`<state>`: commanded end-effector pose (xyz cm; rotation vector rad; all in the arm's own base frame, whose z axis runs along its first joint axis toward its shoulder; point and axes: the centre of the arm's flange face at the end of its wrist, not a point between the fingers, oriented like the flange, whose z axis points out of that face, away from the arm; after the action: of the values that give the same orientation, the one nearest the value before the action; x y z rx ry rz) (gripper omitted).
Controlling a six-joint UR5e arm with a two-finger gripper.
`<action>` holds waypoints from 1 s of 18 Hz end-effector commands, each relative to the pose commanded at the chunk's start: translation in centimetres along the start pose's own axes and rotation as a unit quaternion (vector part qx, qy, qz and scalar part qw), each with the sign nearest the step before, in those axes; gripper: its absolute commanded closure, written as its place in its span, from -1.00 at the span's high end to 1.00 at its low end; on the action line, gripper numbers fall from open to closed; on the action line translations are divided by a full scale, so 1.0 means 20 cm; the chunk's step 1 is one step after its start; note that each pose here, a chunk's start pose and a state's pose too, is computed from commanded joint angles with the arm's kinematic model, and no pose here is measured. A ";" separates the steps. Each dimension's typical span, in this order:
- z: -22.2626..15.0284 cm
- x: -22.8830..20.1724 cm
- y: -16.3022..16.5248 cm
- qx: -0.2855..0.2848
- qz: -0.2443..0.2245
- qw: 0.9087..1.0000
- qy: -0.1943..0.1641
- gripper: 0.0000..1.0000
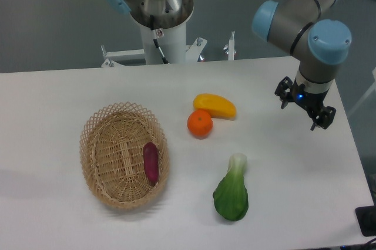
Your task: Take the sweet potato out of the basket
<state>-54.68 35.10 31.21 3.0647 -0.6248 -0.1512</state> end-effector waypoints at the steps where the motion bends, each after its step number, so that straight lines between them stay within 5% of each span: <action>1: 0.00 0.00 0.00 0.000 0.000 1.000 0.000 1.00; 7: 0.00 0.00 0.00 0.004 -0.005 1.000 0.000 1.00; 12: 0.01 0.01 -0.03 0.021 -0.055 0.998 0.003 1.00; 18: -0.07 0.15 -0.45 0.061 -0.096 0.993 0.006 1.00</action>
<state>-48.30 42.18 32.10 3.2373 -0.3485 -0.0980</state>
